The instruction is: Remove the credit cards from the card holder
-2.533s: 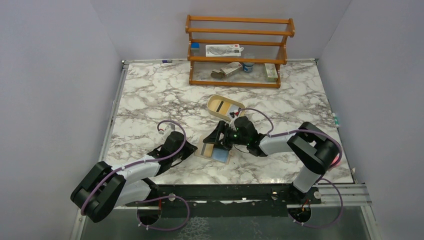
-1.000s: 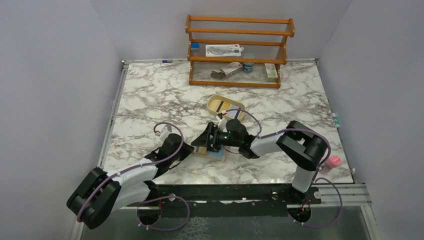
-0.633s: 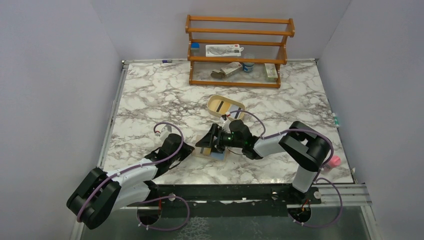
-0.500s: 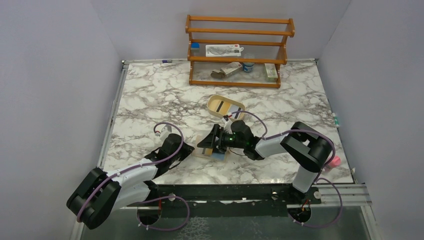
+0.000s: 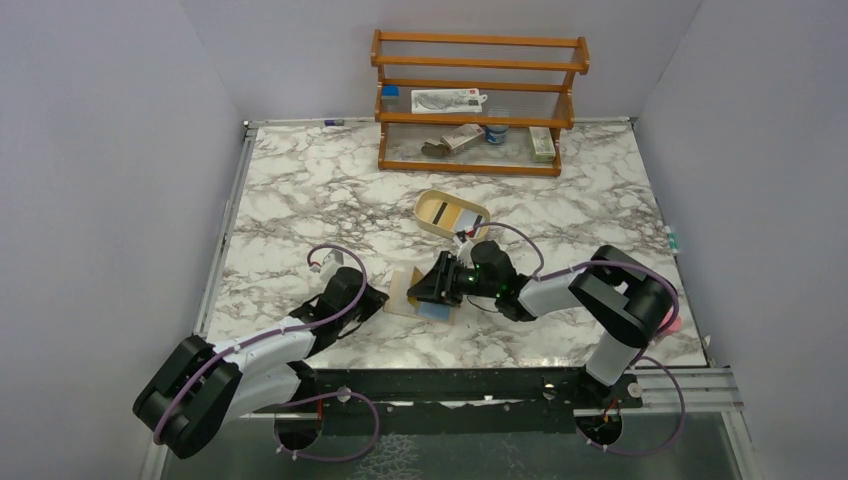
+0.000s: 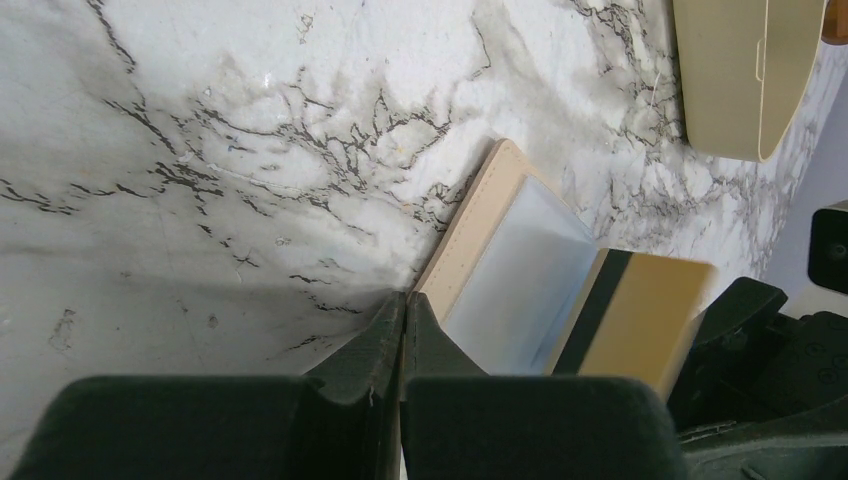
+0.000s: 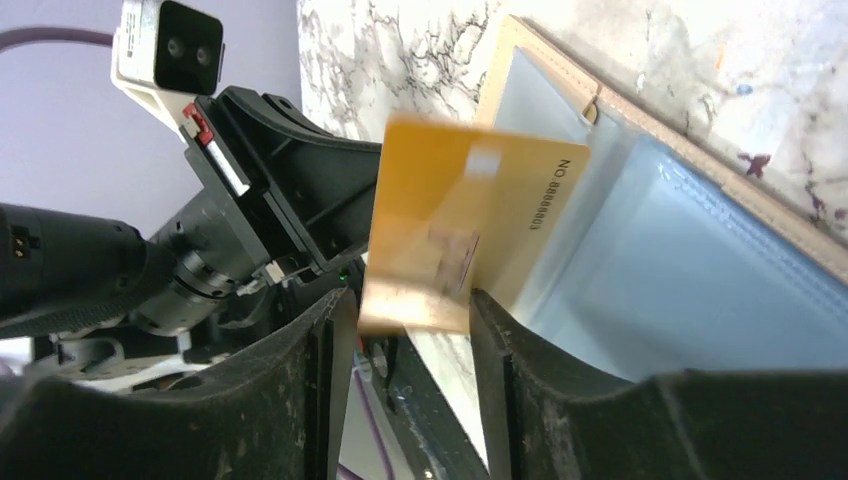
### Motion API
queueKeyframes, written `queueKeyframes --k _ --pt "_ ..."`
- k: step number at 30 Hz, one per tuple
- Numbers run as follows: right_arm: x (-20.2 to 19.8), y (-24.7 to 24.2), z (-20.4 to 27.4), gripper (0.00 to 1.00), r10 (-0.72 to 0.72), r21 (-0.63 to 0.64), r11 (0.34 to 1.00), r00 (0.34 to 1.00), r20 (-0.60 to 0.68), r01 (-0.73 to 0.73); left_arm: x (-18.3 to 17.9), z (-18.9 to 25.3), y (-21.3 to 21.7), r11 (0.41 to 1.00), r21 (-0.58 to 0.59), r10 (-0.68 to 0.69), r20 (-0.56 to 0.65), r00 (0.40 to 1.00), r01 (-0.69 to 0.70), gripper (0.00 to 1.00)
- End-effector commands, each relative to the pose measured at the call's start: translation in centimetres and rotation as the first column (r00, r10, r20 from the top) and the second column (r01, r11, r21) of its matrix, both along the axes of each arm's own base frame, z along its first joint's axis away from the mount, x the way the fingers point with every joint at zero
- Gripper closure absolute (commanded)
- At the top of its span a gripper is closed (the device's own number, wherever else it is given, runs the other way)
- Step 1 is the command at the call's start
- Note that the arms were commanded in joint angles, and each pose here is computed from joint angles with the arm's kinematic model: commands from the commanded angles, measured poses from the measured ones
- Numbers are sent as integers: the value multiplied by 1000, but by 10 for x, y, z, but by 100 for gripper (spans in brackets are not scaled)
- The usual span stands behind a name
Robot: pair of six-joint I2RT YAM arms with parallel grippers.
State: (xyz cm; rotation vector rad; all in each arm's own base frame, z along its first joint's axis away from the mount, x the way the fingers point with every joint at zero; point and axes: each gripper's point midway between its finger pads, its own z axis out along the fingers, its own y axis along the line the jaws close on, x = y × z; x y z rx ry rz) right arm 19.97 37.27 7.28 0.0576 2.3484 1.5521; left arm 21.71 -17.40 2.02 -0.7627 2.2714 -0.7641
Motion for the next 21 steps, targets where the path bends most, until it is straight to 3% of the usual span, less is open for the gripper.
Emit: queueKeyframes --k 1,3,4,8,9,12,14,17,21 --pt "-7 -8 -7 65 17 -36 999 1000 -15 -17 -16 -24 17 996 87 22 -86 996 -15 100" --pt "-8 -14 -19 94 6 -85 996 999 -46 -9 -17 -25 17 996 89 22 -89 996 -14 100" --pt "-8 -16 -24 99 1 -110 994 998 -60 -8 -17 -25 17 996 89 22 -89 996 -14 100" --pt "-10 -24 -37 99 13 -173 985 997 -79 -26 -19 -26 19 996 93 21 -94 995 -12 100" --pt "-10 -25 -38 97 15 -187 982 997 -77 -30 -19 -26 19 996 93 21 -93 995 -12 100" --pt "-7 -29 -40 61 17 -244 969 998 -58 -31 -19 -27 19 995 94 21 -95 995 -12 100" --pt "-2 -32 -40 47 6 -282 959 999 -43 -18 -19 -27 19 996 92 21 -92 996 -12 100" --pt "3 -32 -42 41 -2 -306 952 1000 -26 -6 -18 -27 18 996 91 19 -89 996 -10 100" --pt "11 -26 -46 40 -7 -305 952 1000 -24 -1 -16 -27 14 996 84 6 -89 996 1 100"
